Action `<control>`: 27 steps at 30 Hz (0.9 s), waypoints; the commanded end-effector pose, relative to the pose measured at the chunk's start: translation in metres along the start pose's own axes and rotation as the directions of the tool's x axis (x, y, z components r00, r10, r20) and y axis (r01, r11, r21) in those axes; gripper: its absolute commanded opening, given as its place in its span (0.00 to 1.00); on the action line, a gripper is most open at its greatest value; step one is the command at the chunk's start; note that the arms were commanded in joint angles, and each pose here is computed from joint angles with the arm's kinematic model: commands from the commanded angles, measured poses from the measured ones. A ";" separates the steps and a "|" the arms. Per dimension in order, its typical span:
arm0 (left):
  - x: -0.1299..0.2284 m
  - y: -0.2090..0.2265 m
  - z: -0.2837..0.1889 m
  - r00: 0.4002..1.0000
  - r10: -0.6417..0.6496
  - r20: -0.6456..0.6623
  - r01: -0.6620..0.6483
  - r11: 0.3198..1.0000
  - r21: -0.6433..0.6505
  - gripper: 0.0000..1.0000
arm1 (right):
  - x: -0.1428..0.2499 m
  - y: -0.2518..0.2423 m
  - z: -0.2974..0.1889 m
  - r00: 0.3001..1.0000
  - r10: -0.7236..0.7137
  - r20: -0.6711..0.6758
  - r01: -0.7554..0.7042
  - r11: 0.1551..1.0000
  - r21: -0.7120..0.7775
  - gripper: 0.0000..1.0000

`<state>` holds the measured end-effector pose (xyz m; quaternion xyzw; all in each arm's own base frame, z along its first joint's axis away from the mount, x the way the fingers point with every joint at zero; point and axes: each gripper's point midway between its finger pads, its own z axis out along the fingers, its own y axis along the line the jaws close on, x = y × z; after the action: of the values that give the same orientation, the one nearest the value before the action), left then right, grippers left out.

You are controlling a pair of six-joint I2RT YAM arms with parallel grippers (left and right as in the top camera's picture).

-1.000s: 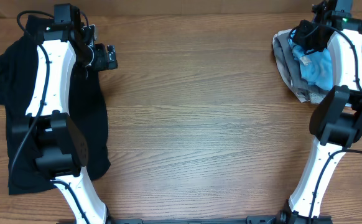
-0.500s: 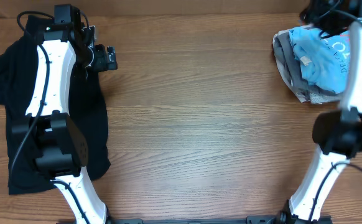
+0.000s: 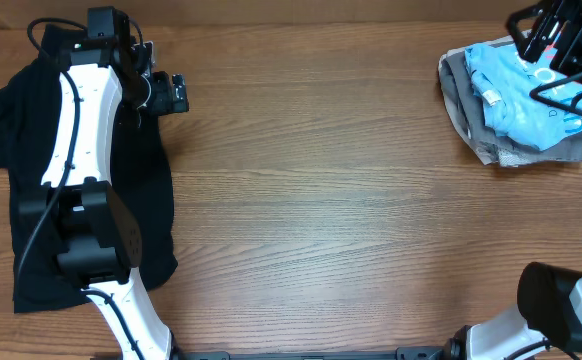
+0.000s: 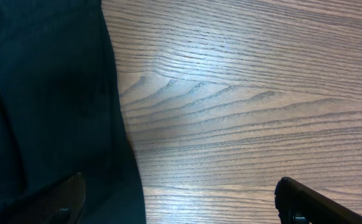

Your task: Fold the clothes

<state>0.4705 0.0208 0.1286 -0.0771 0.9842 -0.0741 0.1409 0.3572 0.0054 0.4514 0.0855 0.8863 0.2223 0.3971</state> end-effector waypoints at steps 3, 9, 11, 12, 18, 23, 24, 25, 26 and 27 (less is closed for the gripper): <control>0.000 0.000 0.006 1.000 -0.008 -0.008 0.008 1.000 -0.006 1.00 | 0.011 0.053 -0.018 0.999 -0.027 -0.025 0.020 0.965 -0.260 1.00; 0.000 0.000 0.006 1.000 -0.008 -0.008 0.008 1.000 -0.006 1.00 | 0.010 0.049 -0.016 0.999 -0.021 -0.029 0.013 0.967 -0.256 1.00; 0.000 0.000 0.006 1.000 -0.008 -0.008 0.008 1.000 -0.006 1.00 | 0.009 0.043 -0.017 0.999 -0.033 -0.011 0.030 0.977 -0.213 1.00; 0.000 0.000 0.006 1.000 -0.008 -0.008 0.008 1.000 -0.006 1.00 | 0.007 0.034 -0.017 0.999 -0.049 0.006 0.049 0.987 -0.152 1.00; 0.000 0.000 0.006 1.000 -0.008 -0.008 0.008 1.000 -0.006 1.00 | -0.003 0.020 -0.046 0.973 -0.168 0.156 0.145 0.978 0.151 1.00; 0.000 0.000 0.006 1.000 -0.008 -0.008 0.008 1.000 -0.006 1.00 | -0.008 0.027 -0.077 0.919 -0.240 0.312 0.175 0.960 0.220 1.00; 0.000 0.000 0.006 1.000 -0.008 -0.008 0.008 1.000 -0.006 1.00 | -0.008 0.029 -0.083 0.905 -0.245 0.348 0.178 0.961 0.213 1.00; 0.000 0.000 0.006 1.000 -0.008 -0.008 0.008 1.000 -0.006 1.00 | -0.006 0.030 -0.085 0.893 -0.252 0.372 0.183 0.960 0.210 1.00; 0.000 0.000 0.006 1.000 -0.008 -0.008 0.008 1.000 -0.006 1.00 | -0.004 0.031 -0.089 0.881 -0.258 0.396 0.188 0.960 0.206 1.00; 0.000 0.000 0.006 1.000 -0.008 -0.008 0.008 1.000 -0.006 1.00 | -0.001 0.030 -0.091 0.862 -0.266 0.432 0.196 0.960 0.201 1.00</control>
<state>0.4705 0.0214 0.1285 -0.0774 0.9843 -0.0724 0.1411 0.3054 0.0128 0.5272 0.0414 0.7992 0.1069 0.5901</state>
